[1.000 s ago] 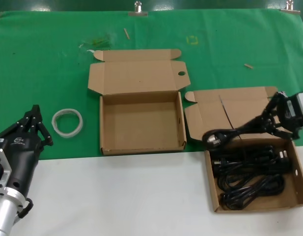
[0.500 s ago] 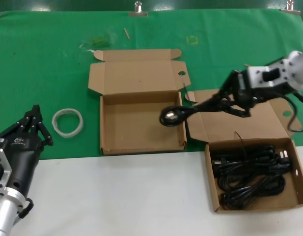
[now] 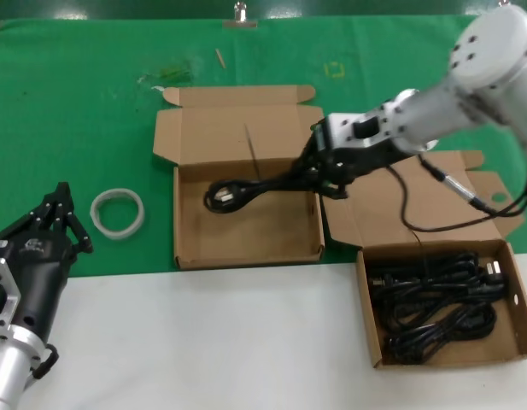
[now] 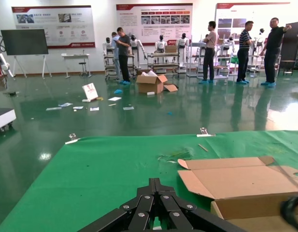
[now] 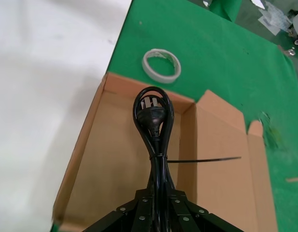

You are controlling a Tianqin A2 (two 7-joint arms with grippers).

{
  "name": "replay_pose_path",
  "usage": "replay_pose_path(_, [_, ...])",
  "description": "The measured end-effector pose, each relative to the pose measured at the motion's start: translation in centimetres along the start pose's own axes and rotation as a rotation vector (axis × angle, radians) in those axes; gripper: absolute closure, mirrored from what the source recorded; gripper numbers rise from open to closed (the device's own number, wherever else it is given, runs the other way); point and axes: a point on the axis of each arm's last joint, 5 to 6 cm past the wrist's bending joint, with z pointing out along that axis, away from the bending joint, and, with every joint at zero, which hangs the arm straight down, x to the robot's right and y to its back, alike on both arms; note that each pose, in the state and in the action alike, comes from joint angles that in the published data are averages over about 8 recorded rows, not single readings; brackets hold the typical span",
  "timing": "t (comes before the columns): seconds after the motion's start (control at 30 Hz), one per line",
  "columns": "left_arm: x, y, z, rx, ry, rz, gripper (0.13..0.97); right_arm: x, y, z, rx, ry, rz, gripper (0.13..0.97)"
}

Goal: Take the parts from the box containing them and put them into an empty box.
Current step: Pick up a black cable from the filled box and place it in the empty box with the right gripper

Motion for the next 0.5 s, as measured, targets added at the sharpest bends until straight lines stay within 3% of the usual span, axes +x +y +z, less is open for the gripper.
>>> replay_pose_path(0.23, [0.00, 0.00, 0.0, 0.000, 0.000, 0.000, 0.957, -0.5, -1.7, 3.2, -0.005, -0.013, 0.005, 0.927])
replay_pose_path(0.5, [0.00, 0.00, 0.0, 0.000, 0.000, 0.000, 0.957, -1.8, -2.2, 5.3, -0.033, -0.016, -0.008, 0.927])
